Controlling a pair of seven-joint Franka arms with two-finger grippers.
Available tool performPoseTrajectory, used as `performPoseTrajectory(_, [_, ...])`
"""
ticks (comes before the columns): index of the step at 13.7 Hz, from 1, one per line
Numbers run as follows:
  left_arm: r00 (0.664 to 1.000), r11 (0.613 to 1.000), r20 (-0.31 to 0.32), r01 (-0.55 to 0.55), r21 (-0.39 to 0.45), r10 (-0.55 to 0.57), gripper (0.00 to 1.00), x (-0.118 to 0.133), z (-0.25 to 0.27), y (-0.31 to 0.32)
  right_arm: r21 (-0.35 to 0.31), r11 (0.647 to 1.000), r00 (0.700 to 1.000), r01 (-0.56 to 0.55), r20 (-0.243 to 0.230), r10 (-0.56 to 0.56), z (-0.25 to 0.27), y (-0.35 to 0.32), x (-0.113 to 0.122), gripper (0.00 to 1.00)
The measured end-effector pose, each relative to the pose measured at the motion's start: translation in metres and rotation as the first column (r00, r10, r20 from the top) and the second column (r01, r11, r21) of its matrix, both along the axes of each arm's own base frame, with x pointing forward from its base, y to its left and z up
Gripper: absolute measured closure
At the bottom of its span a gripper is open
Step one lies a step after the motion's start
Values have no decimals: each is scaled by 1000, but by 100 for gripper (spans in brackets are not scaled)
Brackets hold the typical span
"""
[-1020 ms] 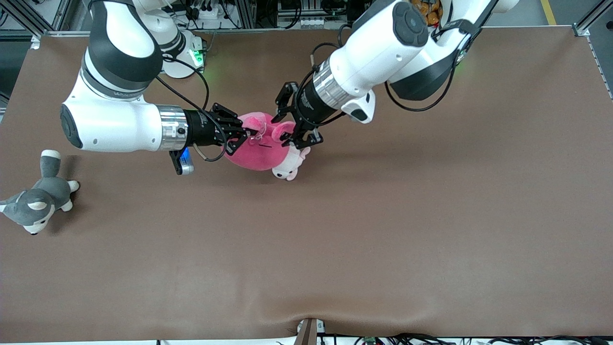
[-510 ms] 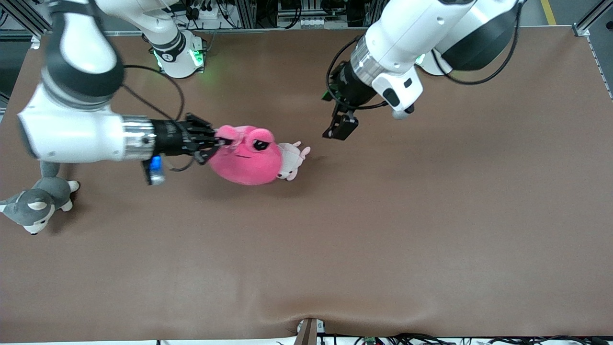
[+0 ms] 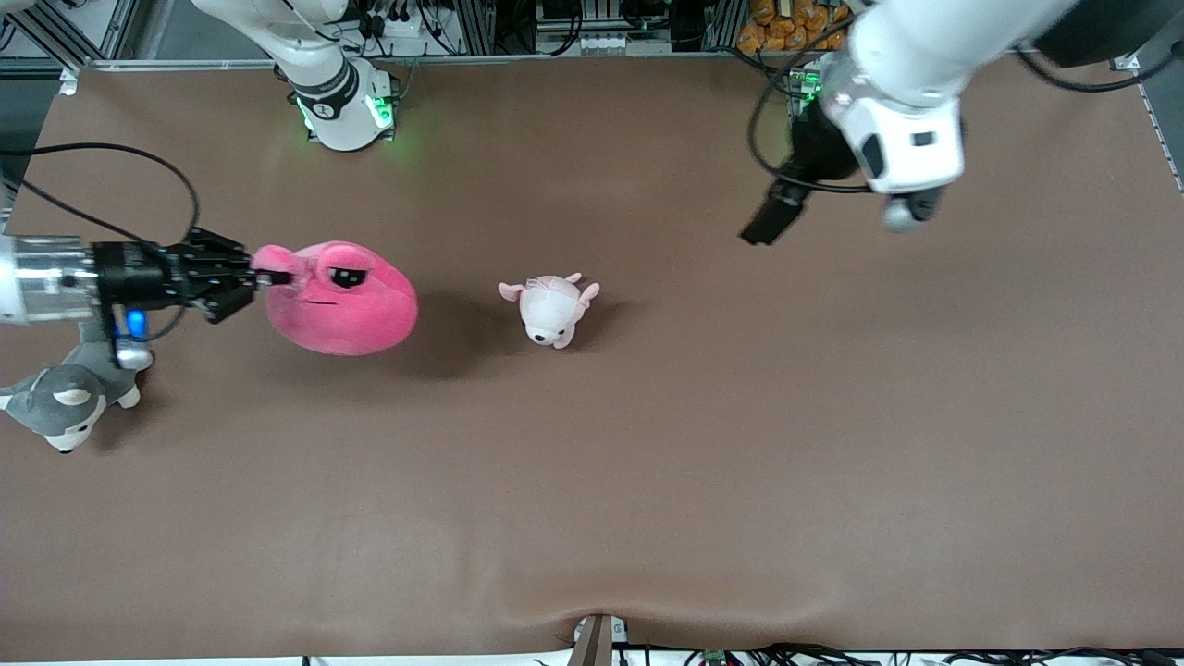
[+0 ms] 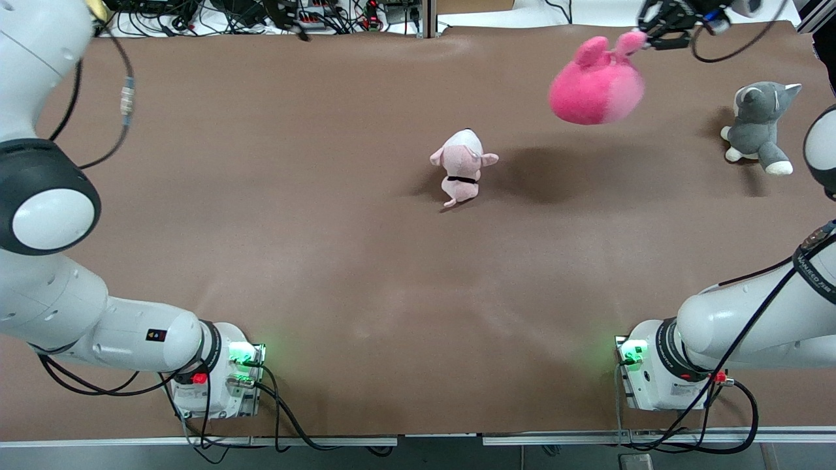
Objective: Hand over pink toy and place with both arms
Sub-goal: 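Carry the pink plush with the right gripper while the left gripper withdraws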
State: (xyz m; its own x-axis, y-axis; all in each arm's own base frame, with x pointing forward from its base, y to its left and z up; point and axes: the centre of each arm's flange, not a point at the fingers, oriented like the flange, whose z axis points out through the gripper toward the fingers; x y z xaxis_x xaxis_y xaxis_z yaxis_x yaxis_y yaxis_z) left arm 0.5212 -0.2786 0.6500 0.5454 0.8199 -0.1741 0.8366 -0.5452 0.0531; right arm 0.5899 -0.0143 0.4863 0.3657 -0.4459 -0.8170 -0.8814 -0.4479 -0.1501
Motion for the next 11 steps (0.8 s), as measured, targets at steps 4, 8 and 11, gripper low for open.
performPoseTrajectory(4, [994,988,17,107,111,-110,0,10,-7,30,-9,999,999,-32,10,33,-49,-78,-11,90])
performPoseTrajectory(8, [970,954,30,232,192,-242,0,12,-9,38,37,996,997,-77,4,77,-130,-134,-21,90])
performPoseTrajectory(11, [942,922,25,323,213,-336,0,20,-10,57,92,988,993,-121,23,120,-190,-163,-30,90])
